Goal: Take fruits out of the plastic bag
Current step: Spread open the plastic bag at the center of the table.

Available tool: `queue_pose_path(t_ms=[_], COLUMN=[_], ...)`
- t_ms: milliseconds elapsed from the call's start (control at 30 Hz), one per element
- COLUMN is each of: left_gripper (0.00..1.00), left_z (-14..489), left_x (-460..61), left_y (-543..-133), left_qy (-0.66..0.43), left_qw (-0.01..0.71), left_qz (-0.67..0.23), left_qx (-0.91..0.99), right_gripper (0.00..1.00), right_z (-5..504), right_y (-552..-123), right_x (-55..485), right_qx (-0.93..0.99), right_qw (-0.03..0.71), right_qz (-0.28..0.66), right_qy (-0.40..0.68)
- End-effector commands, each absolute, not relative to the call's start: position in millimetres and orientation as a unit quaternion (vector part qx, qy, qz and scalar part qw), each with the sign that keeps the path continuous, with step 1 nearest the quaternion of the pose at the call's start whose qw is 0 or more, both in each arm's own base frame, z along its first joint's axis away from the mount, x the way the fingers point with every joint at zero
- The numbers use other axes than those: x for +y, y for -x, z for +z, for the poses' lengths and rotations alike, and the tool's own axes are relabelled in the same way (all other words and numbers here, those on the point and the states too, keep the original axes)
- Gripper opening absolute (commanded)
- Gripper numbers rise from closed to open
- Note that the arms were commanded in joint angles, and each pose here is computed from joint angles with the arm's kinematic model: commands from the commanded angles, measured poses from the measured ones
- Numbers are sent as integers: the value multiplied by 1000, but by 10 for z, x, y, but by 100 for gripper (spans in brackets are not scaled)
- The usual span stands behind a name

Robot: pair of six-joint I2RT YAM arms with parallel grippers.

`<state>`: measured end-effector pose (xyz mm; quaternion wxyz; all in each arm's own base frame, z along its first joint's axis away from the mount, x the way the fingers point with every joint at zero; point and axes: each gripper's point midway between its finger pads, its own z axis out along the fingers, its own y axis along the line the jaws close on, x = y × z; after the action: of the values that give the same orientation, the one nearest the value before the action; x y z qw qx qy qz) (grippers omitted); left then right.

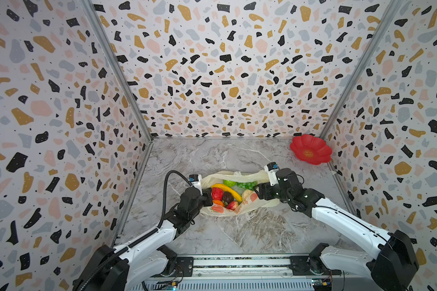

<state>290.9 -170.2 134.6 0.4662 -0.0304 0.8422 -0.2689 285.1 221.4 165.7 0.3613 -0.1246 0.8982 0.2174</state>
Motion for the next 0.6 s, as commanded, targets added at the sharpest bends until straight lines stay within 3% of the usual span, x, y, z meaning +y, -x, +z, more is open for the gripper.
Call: queue_pose_path(t_ms=[0,167,300,400,467,567], left_gripper=[0,0,0,0,0,0], left_z=[1573,1569,1513,1468,1468,1490], left_x=[-1833,-1906,-1920,-1907,-1863,-1728], left_y=[-2916,-2814,-2780,-2766,-2782,-2853], left_qy=[7,-21,-27,-24,-12,19], left_qw=[489,490,481,478,480,482], left_qz=[-292,-305,-307,-308,-310,-327], left_qx=[822,816,821,823,820,813], right_gripper=[79,77,54,22,7,0], right_z=[1468,1374,1297,1286,1303,1347], right_y=[-2991,-3144,-3191,-3157,-3110,-3025], right_x=[2051,2218,2321,2313,2222,2028], right_qx=[916,918,919,914,900,874], right_qw=[358,347,336,330,332,342], right_qz=[156,164,177,211,266,337], right_qy=[90,100,106,105,93,81])
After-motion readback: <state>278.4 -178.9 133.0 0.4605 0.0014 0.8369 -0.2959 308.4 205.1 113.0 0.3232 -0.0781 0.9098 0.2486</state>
